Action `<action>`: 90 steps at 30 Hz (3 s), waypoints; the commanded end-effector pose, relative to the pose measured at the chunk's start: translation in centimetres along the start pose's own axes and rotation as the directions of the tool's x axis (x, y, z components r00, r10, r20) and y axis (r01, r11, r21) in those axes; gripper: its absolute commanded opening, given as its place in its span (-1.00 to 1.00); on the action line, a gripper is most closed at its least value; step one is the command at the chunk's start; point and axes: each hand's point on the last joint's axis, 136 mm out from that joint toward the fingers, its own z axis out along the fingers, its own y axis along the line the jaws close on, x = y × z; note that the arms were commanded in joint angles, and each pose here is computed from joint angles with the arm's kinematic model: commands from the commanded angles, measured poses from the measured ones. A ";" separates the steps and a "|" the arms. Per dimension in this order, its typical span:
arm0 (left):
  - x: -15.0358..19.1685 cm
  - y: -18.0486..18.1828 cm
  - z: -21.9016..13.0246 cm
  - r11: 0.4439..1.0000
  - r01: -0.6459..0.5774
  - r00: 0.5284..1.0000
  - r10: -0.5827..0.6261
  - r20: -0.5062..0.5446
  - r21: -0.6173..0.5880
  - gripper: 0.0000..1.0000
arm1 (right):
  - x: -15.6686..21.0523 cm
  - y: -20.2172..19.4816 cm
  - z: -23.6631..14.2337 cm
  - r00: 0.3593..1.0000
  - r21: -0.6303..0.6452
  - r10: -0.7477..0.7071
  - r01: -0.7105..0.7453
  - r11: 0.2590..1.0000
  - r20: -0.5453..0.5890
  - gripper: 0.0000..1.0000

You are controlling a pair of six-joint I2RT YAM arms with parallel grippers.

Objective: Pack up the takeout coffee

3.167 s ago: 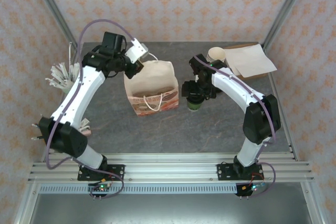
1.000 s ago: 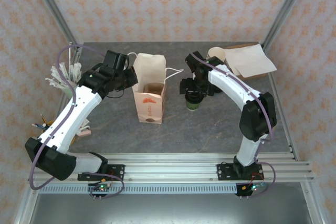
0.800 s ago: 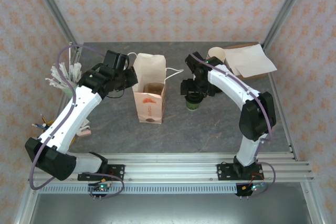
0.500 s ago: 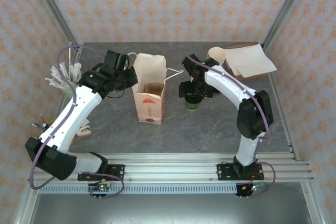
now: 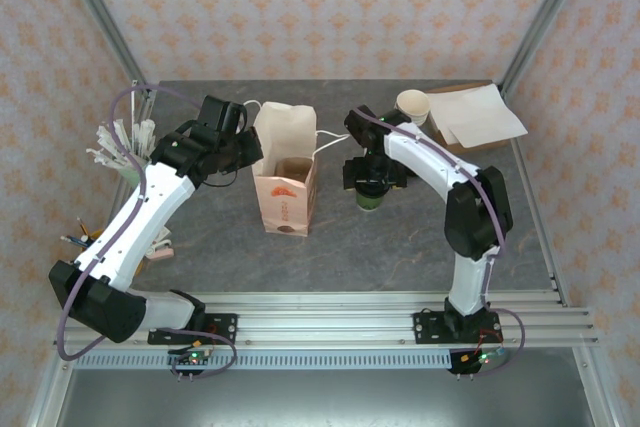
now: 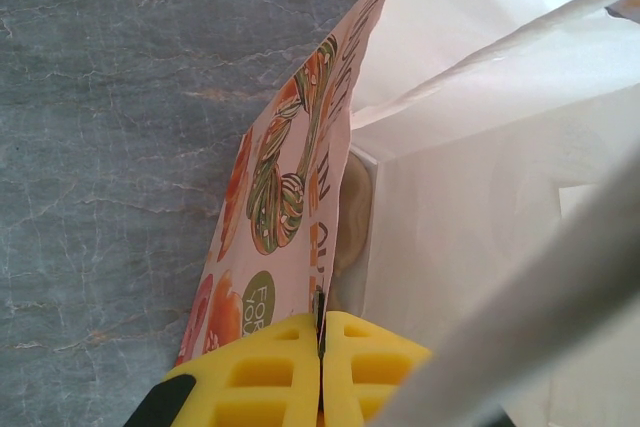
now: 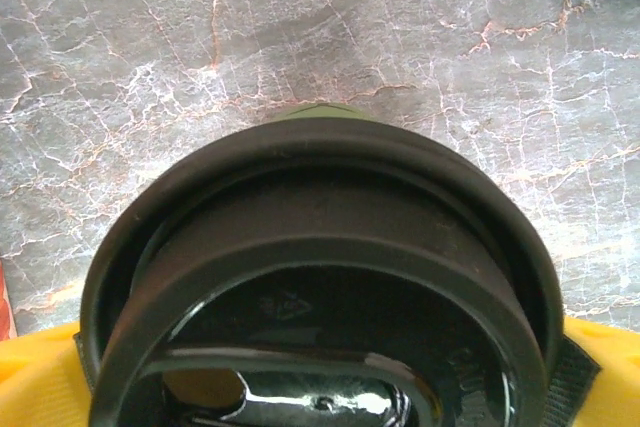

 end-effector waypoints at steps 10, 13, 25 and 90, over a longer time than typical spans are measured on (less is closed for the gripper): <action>0.3 0.3 0.4 1.000 0.001 1.000 -0.001 -0.009 -0.024 -1.00 | 0.1 -0.4 0.2 1.000 0.039 0.009 -0.008 0.999 -0.017 0.87; 0.3 0.2 0.4 1.000 0.000 1.000 0.000 -0.007 -0.022 -1.00 | 0.1 -0.5 0.2 1.000 0.044 0.009 -0.008 0.999 -0.018 0.87; 0.3 -0.2 0.6 1.000 -0.014 1.000 0.014 -0.016 -0.001 -1.00 | 0.0 -0.1 0.6 0.999 0.027 0.031 -0.031 0.999 -0.023 0.97; 0.2 0.1 0.8 0.999 -0.040 0.999 0.040 -0.034 -0.027 -1.00 | 0.3 -0.2 1.0 0.998 0.019 0.062 -0.062 0.998 -0.020 0.86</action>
